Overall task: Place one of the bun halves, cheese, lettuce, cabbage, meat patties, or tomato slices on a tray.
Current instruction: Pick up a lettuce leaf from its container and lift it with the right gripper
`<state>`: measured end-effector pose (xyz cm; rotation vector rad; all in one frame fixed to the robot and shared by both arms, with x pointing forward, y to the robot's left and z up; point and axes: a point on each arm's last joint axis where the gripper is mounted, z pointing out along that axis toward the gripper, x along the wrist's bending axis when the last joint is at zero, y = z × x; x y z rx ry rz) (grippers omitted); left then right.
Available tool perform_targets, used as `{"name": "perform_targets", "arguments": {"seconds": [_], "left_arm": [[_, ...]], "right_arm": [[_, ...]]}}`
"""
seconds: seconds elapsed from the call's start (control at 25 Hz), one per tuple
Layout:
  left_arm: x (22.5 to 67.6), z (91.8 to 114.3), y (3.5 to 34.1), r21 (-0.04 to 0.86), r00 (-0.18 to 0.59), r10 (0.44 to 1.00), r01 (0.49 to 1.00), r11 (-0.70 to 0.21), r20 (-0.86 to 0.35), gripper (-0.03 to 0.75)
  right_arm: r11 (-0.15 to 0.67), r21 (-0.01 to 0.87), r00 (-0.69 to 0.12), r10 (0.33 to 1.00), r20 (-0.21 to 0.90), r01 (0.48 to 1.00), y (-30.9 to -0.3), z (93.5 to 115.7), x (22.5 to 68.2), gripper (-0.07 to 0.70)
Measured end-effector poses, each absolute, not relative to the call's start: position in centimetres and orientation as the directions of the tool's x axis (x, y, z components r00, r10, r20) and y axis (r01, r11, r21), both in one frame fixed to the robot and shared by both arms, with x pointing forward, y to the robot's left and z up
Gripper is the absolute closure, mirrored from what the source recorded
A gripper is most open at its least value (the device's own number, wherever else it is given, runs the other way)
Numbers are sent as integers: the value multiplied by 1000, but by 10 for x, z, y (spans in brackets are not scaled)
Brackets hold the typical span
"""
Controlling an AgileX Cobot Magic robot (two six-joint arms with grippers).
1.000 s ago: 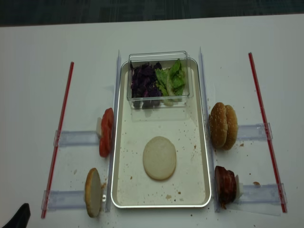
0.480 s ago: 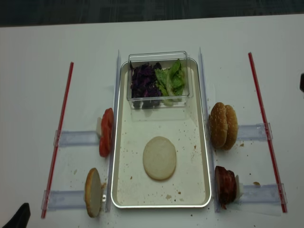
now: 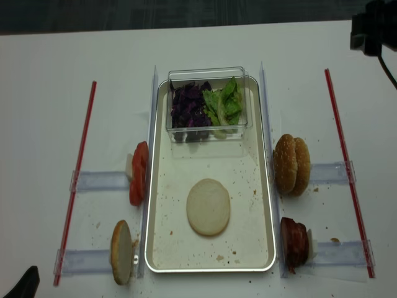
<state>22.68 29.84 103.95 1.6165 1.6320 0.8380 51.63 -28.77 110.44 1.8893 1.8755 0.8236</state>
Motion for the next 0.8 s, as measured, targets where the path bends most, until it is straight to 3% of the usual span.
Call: {"name": "perform_targets", "arguments": {"seconds": [0.48, 0.8], "left_arm": [[227, 1039, 298, 828, 5, 1000, 560, 20, -28, 183], [227, 1039, 298, 828, 5, 1000, 560, 20, -28, 183]], "right_arm": [[-23, 516, -67, 986, 155, 857, -287, 1067, 625, 79], [-11, 399, -70, 980, 188, 917, -285, 1035, 666, 79]]}}
